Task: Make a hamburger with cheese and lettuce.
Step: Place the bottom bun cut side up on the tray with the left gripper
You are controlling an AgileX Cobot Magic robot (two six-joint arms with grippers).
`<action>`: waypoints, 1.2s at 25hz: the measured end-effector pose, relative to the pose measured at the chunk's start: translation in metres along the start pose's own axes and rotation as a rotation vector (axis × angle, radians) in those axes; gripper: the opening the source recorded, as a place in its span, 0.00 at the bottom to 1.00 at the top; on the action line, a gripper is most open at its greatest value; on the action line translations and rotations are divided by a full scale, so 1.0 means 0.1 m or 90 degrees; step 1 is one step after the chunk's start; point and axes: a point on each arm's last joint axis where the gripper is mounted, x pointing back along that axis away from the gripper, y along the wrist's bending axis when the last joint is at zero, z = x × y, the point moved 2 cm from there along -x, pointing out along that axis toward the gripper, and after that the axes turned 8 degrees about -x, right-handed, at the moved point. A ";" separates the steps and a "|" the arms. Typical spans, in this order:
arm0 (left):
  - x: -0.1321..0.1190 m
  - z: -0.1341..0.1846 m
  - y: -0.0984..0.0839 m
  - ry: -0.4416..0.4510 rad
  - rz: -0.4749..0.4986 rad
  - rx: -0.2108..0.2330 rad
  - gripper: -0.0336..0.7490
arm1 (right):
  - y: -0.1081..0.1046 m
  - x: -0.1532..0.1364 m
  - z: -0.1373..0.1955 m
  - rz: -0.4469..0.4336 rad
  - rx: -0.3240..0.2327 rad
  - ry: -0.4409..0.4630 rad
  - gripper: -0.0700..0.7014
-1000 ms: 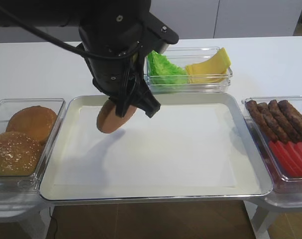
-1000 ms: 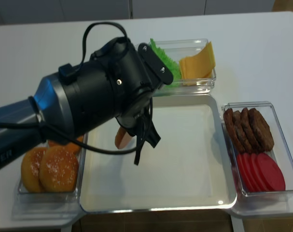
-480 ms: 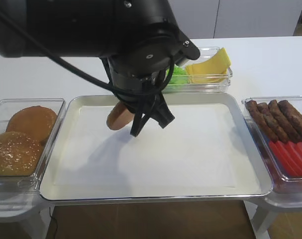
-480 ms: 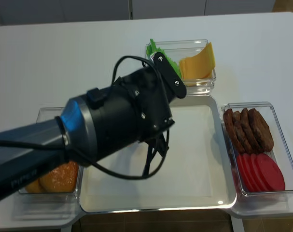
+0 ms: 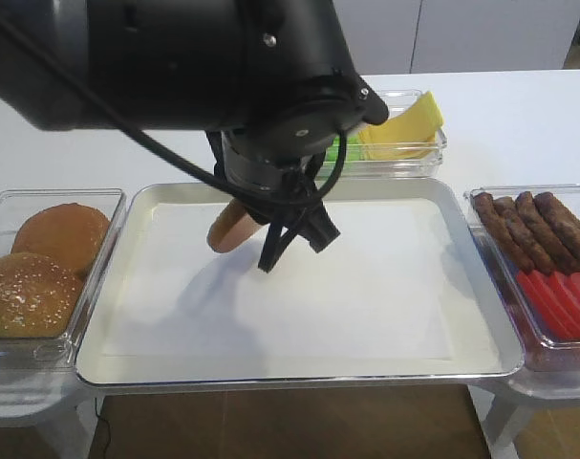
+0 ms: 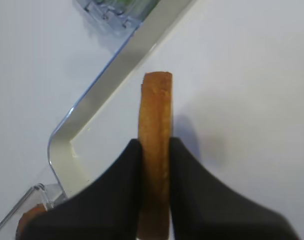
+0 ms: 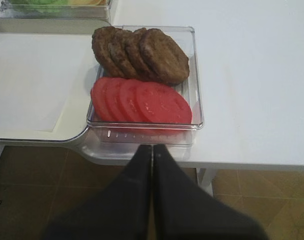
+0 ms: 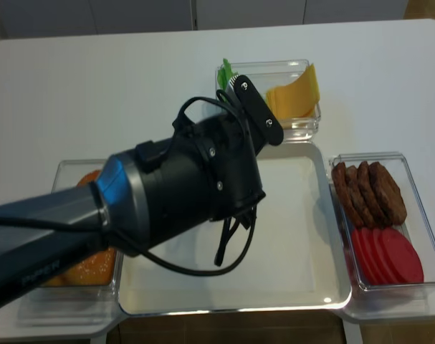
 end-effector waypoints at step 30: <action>-0.11 -0.02 -0.24 0.016 -0.008 -0.028 0.17 | 0.00 0.00 0.00 0.000 0.000 0.000 0.09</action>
